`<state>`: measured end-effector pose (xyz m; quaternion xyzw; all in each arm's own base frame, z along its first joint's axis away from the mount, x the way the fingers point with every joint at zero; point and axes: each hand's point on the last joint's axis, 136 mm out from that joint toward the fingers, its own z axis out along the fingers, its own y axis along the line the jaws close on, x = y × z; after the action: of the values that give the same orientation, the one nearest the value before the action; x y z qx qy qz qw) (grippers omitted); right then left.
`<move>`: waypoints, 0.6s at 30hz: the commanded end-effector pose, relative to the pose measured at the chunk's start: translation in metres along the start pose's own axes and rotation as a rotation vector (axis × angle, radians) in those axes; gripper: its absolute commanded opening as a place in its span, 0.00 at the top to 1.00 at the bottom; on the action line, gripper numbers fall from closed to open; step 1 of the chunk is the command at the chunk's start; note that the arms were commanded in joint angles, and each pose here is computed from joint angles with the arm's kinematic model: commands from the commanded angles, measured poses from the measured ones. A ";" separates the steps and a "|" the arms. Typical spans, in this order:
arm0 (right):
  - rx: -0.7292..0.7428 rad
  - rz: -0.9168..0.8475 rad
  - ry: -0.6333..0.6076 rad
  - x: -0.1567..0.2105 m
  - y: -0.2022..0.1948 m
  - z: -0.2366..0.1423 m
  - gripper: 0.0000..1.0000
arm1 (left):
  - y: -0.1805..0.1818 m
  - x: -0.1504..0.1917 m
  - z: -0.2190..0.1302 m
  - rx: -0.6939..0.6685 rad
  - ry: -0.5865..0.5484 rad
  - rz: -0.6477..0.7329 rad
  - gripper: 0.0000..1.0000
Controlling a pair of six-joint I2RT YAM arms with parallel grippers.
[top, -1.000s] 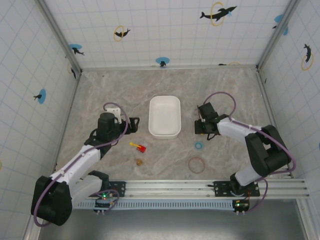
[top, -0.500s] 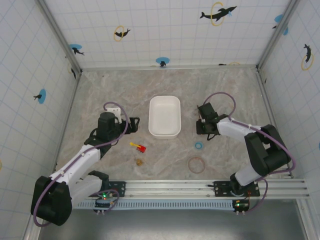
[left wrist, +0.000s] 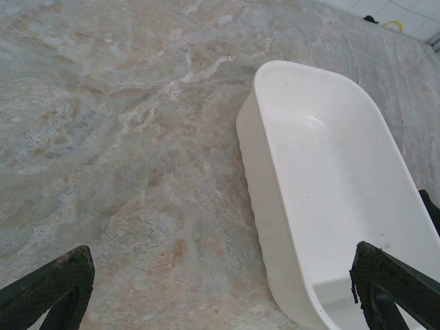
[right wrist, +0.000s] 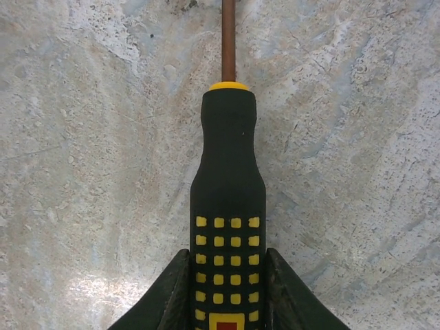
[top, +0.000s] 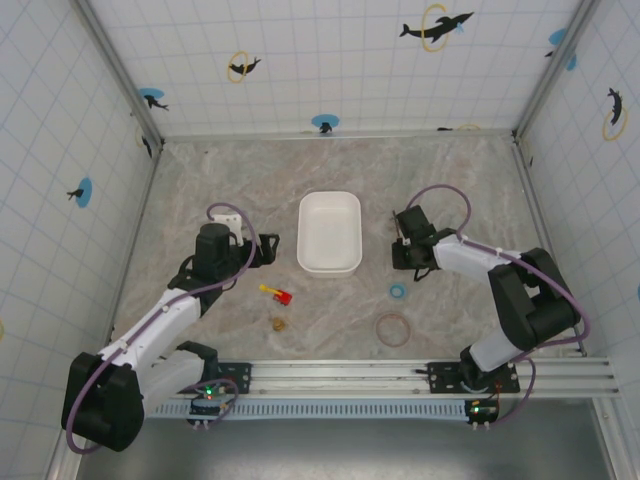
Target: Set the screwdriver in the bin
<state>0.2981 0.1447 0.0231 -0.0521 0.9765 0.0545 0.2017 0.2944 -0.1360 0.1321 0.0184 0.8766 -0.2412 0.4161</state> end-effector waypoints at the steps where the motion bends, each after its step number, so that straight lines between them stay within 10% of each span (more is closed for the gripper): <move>1: -0.036 0.016 -0.039 -0.019 0.008 -0.011 0.74 | -0.006 -0.008 -0.004 0.006 -0.015 0.018 0.02; 18: -0.457 0.283 -0.295 -0.079 0.032 -0.101 0.88 | -0.008 -0.012 -0.008 0.008 -0.029 0.016 0.02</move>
<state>0.3219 0.1523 0.1068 0.0451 0.9272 0.2439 0.2806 0.2937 -0.1358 0.1364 0.0188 0.8745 -0.2423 0.4198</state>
